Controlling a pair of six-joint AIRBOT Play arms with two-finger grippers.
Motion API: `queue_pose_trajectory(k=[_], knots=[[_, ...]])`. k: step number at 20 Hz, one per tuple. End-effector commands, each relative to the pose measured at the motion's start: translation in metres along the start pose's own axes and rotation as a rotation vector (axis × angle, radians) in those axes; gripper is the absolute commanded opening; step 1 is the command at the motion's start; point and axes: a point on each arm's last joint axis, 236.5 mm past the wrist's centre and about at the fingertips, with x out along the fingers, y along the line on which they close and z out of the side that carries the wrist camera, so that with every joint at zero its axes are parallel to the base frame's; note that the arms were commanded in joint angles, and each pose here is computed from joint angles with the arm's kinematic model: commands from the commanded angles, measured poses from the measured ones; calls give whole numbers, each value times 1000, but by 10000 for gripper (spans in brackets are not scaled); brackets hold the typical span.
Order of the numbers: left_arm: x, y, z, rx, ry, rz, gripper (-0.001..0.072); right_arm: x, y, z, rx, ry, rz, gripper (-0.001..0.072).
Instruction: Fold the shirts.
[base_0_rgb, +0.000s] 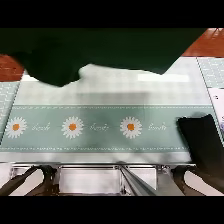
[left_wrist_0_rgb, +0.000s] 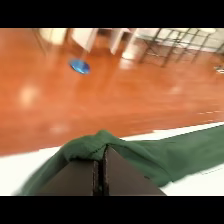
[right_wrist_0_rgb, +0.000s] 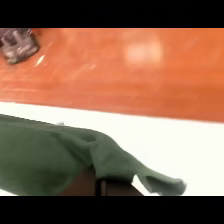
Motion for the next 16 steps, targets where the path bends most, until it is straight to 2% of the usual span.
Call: queue_pose_trajectory(k=[1, 3, 4, 8, 10, 12, 16], knots=[[-68, -33, 19, 186, -75, 187, 19, -76, 24, 2, -117, -66, -132, 22], [-107, -38, 18, 243, -107, 327, 19, -111, 34, -2, -160, -108, -195, 23], [-123, -46, 17, 275, -125, 355, 19, -125, 41, -6, -173, -121, -208, 23], [-165, -71, 0, 372, -105, 318, 19, -156, 61, -35, -184, -112, -219, 23], [-187, -45, -9, 391, -57, 415, 19, -166, 64, -51, -165, -91, -234, 23], [-201, -18, -23, 308, 0, 511, 19, -172, 58, -63, -142, -77, -268, 22], [-153, 12, -90, 205, 261, 531, 19, -143, 36, -94, -69, 41, -267, 23]])
